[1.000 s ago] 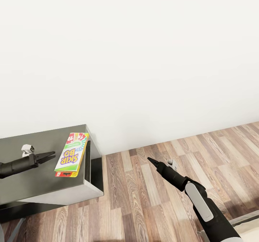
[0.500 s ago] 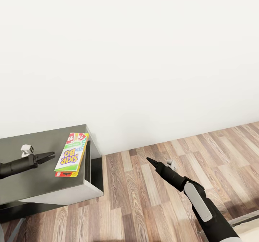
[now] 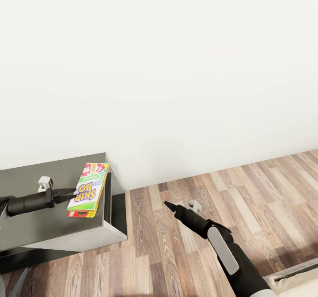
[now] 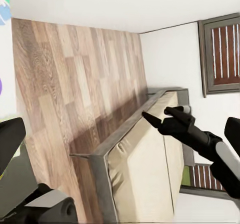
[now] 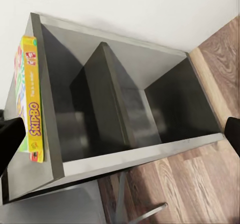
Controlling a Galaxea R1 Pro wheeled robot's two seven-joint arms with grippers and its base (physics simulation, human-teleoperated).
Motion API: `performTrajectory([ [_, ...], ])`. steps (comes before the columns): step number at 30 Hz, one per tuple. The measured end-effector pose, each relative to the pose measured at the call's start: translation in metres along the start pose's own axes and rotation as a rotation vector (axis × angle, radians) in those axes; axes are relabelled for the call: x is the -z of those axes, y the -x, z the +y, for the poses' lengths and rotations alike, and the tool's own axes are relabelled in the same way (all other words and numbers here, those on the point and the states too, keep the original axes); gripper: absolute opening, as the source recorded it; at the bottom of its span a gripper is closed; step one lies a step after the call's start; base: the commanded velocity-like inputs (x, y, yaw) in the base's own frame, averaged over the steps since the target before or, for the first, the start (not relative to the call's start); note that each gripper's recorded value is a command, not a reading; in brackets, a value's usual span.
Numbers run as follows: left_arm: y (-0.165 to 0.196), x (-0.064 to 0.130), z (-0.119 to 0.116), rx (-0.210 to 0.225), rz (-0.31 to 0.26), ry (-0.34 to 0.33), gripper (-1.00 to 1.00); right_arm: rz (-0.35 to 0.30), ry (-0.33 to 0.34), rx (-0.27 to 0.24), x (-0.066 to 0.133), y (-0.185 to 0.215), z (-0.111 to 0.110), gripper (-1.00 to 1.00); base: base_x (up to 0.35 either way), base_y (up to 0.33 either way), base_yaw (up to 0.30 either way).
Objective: Put all the toys in the child's room - the three board games (two on the bed and one on the table), the two jigsaw puzzles on the table, and the tennis ball on the table - inside the toy box on the table in the child's room.
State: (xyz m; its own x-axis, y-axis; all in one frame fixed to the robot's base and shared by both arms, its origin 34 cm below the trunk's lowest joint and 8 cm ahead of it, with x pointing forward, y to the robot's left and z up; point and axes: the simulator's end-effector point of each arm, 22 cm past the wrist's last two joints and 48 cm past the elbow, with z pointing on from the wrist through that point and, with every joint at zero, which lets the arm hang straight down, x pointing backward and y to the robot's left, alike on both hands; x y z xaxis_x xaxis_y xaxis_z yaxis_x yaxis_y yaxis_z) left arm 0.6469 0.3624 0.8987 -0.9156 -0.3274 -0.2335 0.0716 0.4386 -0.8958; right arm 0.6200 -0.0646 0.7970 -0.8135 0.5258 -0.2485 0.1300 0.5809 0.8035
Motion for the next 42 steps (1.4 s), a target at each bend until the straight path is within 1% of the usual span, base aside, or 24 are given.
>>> performTrajectory([
  [7,0.002,0.004,-0.002,0.013,0.004,0.010,1.00,0.003,-0.005,0.006,0.000,0.000,-0.002,1.00,0.000,0.000,0.000],
  [13,0.003,0.007,-0.002,0.013,0.002,0.014,1.00,0.002,-0.004,0.005,0.000,0.000,-0.001,1.00,0.000,0.000,0.000],
  [42,0.005,0.010,-0.001,0.011,-0.001,0.019,1.00,0.002,0.008,-0.003,-0.002,-0.002,0.004,1.00,0.000,0.000,0.000],
])
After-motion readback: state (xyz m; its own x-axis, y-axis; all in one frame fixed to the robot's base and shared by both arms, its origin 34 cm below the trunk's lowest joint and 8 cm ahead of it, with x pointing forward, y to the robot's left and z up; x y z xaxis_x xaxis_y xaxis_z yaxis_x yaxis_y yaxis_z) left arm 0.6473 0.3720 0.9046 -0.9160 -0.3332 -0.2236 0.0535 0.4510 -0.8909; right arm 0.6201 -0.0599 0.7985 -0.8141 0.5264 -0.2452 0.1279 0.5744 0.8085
